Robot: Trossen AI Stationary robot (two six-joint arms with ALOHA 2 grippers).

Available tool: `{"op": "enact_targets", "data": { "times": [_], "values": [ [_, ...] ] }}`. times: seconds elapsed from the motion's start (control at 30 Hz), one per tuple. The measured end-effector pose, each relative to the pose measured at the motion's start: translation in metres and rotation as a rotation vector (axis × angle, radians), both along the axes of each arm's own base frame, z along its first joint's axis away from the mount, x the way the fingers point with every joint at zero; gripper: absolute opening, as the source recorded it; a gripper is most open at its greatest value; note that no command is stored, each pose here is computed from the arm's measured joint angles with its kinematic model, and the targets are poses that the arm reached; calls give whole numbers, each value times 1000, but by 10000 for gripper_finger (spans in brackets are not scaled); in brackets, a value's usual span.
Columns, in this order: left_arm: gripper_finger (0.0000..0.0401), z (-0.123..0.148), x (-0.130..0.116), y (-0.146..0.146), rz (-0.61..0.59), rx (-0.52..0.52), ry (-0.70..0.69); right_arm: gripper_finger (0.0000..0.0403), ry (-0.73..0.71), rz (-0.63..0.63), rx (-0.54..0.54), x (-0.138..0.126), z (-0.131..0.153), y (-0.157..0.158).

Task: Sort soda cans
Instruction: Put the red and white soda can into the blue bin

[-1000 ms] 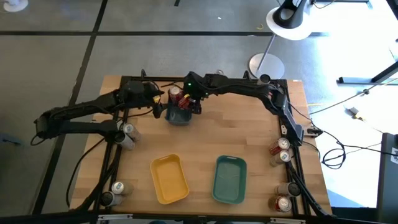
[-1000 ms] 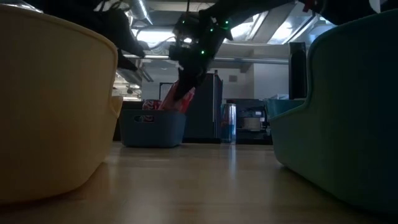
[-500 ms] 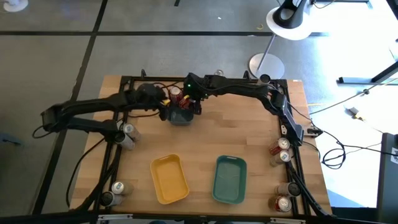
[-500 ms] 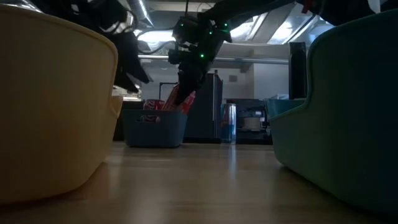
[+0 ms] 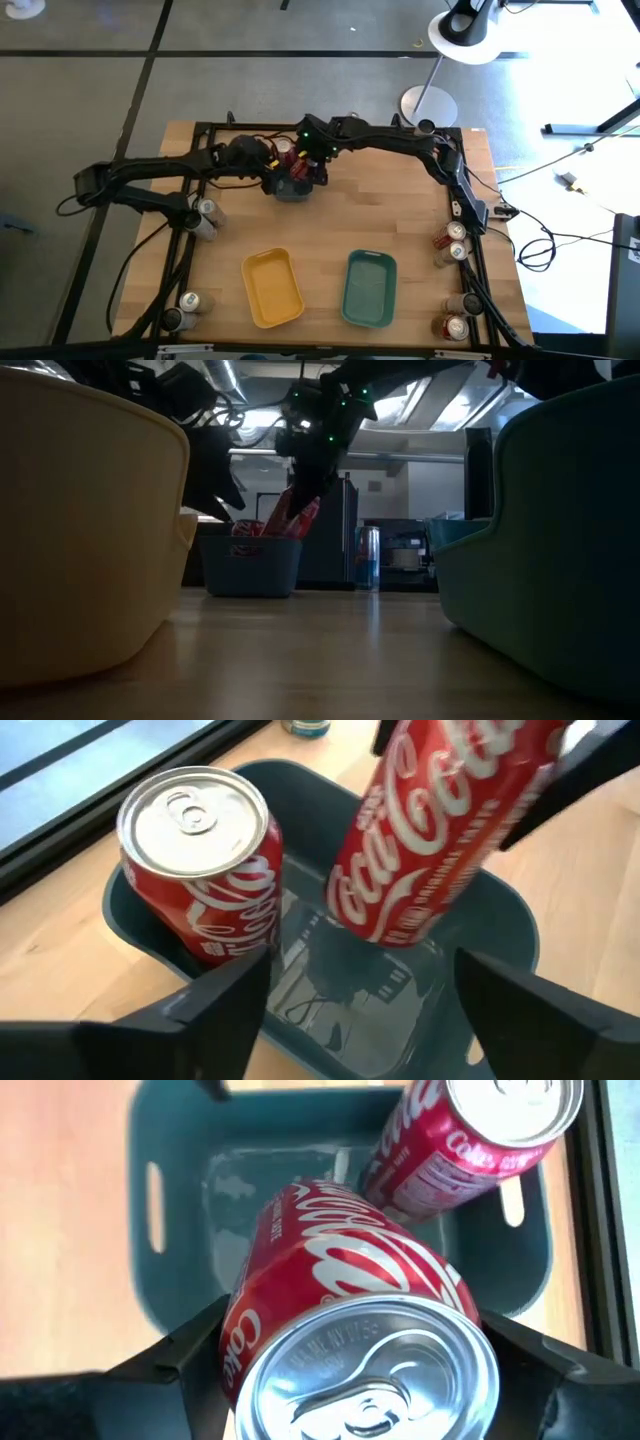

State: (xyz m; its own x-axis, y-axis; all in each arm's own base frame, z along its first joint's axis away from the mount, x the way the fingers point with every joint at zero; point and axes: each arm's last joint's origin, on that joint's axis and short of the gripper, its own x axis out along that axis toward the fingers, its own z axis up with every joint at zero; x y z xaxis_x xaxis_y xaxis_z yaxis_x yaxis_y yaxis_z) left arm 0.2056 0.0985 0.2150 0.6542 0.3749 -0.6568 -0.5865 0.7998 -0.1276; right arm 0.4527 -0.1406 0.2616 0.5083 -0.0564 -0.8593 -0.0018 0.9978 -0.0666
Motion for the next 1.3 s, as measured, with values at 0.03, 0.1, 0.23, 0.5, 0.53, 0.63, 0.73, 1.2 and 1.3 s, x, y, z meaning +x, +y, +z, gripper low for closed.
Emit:
{"op": "enact_targets", "data": {
  "times": [0.03, 0.1, 0.23, 0.5, 0.53, 0.63, 0.73, 1.2, 1.3],
  "values": [
    [279, -1, 0, 0, 1, -1, 4, 294, -9, 4, 0, 1, 2, 0],
    [256, -2, 1, 0, 1, -3, 8, 294, -29, 13, 8, 1, 8, 0],
    [215, -1, 1, 0, -8, 8, 9, 294, -82, 35, 25, 3, 22, 1],
    [155, 2, 4, -1, -39, 46, -12, 294, -117, 52, 57, 3, 34, 2],
    [149, 2, 4, -1, -40, 47, -12, 294, -118, 52, 58, 3, 34, 2],
    [133, 2, 4, -2, -48, 51, -13, 294, -134, 54, 54, 4, 35, 1],
    [122, 2, 6, -5, -68, 68, -6, 294, -167, 60, 49, 7, 37, 1],
    [99, 4, 12, -8, -98, 91, -51, 294, -283, 52, 39, 15, 45, -1],
    [99, 5, 12, -8, -97, 92, -59, 294, -285, 50, 38, 15, 45, -1]
  ]
}}
